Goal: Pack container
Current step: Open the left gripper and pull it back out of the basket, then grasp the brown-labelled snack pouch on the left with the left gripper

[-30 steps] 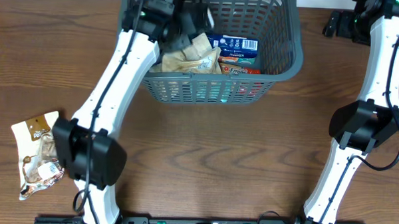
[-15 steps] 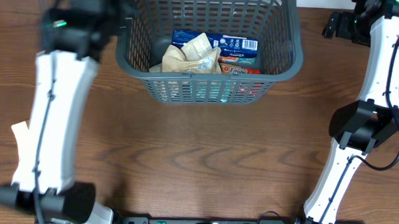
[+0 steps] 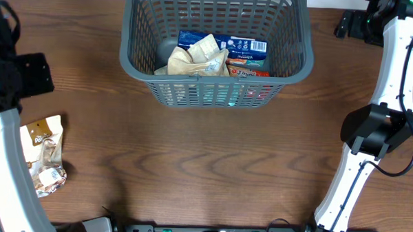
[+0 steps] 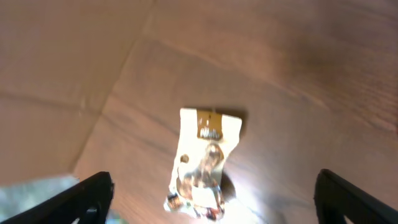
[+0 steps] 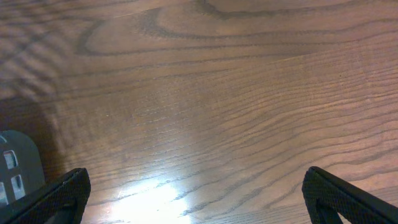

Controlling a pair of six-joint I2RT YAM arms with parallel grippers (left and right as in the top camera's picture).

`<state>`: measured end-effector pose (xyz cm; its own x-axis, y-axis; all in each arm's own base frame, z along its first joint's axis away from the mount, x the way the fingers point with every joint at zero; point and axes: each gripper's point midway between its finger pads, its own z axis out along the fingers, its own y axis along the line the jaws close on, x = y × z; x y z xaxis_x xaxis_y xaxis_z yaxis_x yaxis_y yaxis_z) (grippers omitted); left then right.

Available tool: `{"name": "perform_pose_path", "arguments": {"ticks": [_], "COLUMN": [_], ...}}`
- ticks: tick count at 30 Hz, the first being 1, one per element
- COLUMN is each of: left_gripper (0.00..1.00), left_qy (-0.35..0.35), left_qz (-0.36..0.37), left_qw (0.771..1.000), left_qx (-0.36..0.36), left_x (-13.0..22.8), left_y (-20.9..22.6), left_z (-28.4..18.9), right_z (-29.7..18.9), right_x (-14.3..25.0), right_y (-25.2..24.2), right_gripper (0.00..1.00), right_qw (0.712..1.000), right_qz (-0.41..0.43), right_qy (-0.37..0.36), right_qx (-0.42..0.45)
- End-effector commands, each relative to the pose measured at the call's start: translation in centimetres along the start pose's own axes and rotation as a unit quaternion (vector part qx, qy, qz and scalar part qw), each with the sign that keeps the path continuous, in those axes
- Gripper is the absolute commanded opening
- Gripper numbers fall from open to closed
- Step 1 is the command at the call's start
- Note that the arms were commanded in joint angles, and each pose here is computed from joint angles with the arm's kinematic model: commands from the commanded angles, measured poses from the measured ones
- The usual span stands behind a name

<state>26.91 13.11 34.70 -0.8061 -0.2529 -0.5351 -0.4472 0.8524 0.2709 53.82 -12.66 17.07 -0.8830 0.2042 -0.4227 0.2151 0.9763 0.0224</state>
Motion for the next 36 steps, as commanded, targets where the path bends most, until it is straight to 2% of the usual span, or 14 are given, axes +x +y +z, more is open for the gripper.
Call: {"name": "perform_pose_path", "arguments": {"ticks": [1,10,16,21,24,27,31,36], "left_gripper": [0.95,0.99,0.99,0.99,0.99,0.99,0.99,0.99], "left_qy": [0.009,0.067,0.109,0.17,0.19,0.174,0.145,0.162], "left_qz": [-0.065,-0.119,-0.119,-0.103,-0.091,-0.101,-0.075,-0.071], "left_qw": [0.998,0.99,0.986,0.979,0.976,0.978,0.986,0.982], "left_qx": [-0.01,-0.031,-0.043,-0.052,-0.053,-0.054,0.037,0.064], "left_x": [2.3,12.0,16.5,19.4,19.7,18.3,15.8,15.5], "left_y": [1.2,1.9,1.0,-0.1,-0.4,-0.3,-2.8,-2.4], "left_z": [-0.7,1.1,5.4,9.7,10.8,12.2,14.3,17.3], "right_z": [0.7,0.7,0.8,0.8,0.8,0.8,0.8,0.8], "right_x": [0.3,0.2,-0.1,-0.2,-0.2,-0.2,-0.2,-0.1], "right_y": [0.9,1.0,1.3,1.5,1.5,1.5,1.5,1.5], "right_gripper": [0.99,0.99,0.99,0.99,0.99,0.99,0.99,0.99], "right_qw": [1.0,1.0,1.0,1.0,1.0,1.0,1.0,1.0], "right_qz": [-0.015,-0.016,-0.018,-0.02,-0.02,-0.02,-0.02,-0.02], "right_qy": [0.007,0.006,0.001,-0.002,-0.002,-0.002,-0.002,0.0], "right_qx": [-0.005,-0.006,-0.007,-0.008,-0.008,-0.008,-0.008,-0.008]}}
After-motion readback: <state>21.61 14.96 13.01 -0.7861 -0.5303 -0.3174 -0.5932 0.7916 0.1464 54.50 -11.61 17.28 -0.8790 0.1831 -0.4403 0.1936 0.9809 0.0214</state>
